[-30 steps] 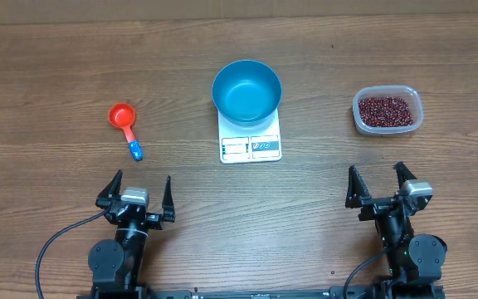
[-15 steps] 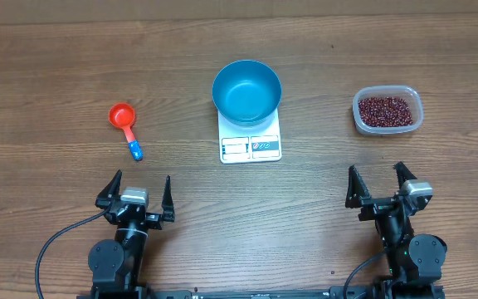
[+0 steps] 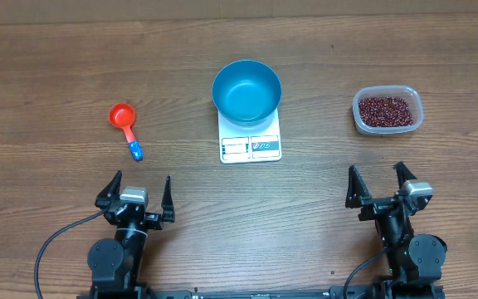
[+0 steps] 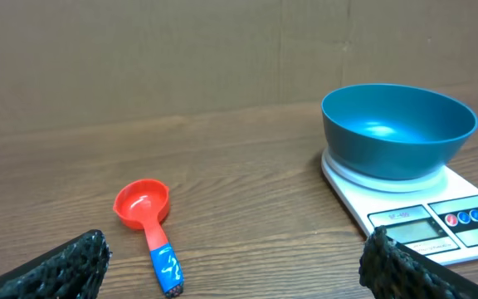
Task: Scoop item into bowl and weigh 150g on scale
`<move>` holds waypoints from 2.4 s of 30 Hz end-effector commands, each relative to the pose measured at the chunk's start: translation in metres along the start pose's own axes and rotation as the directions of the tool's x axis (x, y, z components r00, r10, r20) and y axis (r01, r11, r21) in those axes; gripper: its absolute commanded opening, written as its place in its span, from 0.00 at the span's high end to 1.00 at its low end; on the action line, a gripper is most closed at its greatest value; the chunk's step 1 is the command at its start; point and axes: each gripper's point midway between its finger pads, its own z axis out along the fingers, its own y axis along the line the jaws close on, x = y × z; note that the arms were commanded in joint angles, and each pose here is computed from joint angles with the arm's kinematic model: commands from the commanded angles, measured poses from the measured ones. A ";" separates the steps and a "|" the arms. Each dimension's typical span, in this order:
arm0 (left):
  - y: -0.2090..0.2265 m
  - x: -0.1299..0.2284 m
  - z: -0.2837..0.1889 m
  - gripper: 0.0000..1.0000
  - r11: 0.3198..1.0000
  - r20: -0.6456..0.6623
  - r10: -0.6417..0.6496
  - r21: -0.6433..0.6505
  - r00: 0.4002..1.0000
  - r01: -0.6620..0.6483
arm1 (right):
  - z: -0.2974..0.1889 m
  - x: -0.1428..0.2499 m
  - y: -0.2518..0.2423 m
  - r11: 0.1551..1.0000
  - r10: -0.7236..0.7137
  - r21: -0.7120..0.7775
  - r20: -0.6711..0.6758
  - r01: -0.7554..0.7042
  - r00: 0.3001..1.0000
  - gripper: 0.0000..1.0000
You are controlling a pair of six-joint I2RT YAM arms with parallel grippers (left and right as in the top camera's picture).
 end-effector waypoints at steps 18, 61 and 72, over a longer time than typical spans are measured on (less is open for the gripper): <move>-0.012 -0.085 0.019 0.00 0.992 -0.124 -0.031 0.120 0.992 0.046 | 0.000 0.002 -0.002 1.000 0.001 0.010 0.005 -0.001 1.000 0.00; 0.027 -0.058 0.151 0.04 0.975 -0.830 -0.177 -0.075 0.529 0.208 | 0.000 0.002 -0.002 1.000 0.000 0.010 0.005 0.000 1.000 0.00; 0.118 -0.010 0.172 0.13 0.907 -0.770 -0.411 -0.401 0.488 0.130 | 0.000 0.002 -0.002 1.000 0.000 0.010 0.005 0.000 1.000 0.00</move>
